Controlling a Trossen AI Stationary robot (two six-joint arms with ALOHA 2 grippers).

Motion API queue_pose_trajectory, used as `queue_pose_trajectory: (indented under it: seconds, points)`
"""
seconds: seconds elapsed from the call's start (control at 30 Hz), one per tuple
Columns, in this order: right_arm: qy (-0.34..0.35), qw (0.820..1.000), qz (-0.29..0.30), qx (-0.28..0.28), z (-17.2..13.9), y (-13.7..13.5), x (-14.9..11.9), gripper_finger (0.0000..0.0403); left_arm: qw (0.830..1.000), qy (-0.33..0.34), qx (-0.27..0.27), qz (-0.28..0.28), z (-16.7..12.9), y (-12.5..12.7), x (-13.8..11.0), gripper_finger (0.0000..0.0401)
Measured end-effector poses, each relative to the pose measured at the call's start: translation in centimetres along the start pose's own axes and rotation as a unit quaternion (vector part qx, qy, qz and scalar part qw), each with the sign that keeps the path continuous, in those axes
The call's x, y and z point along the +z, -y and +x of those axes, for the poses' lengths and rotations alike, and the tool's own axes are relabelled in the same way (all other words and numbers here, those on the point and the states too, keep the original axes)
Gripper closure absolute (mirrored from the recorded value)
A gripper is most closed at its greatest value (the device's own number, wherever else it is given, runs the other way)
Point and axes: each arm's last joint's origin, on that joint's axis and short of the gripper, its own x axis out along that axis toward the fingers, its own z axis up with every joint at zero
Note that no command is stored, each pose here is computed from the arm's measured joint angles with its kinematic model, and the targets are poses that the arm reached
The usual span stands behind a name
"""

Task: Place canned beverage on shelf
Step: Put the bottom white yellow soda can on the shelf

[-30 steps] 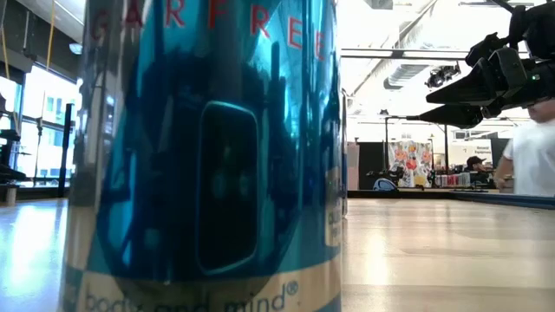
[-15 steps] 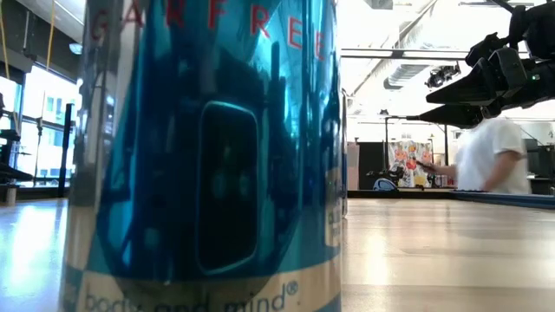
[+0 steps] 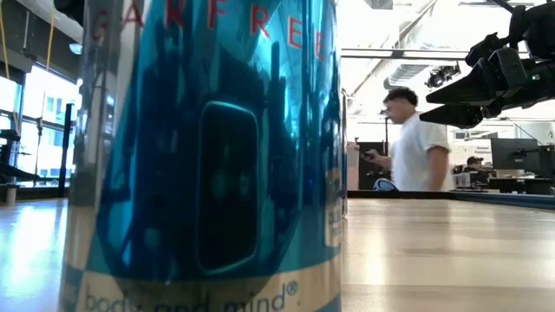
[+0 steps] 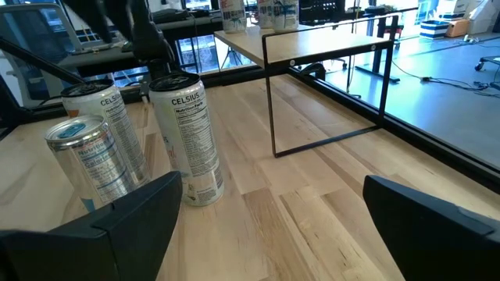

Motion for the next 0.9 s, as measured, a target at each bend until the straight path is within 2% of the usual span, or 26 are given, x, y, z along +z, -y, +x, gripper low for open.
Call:
queue_pose_trajectory:
  seconds: [0.2,0.5,0.67,0.9]
  points:
    - [0.0,1.0,0.0,0.0,0.0,0.0,0.0,0.0016,0.997,0.052,-0.053,0.017,-0.5,0.9,-2.8,0.0001]
    - [0.0,1.0,0.0,0.0,0.0,0.0,0.0,0.0016,0.975,0.155,-0.09,0.133,2.2,4.2,-6.7,0.0001]
    - [0.0,1.0,0.0,0.0,0.0,0.0,0.0,0.0016,0.964,0.193,-0.108,0.148,3.8,5.9,-7.4,0.0001]
    - [0.0,1.0,0.0,0.0,0.0,0.0,0.0,0.0016,0.948,0.236,-0.136,0.164,5.7,8.3,-7.0,0.0001]
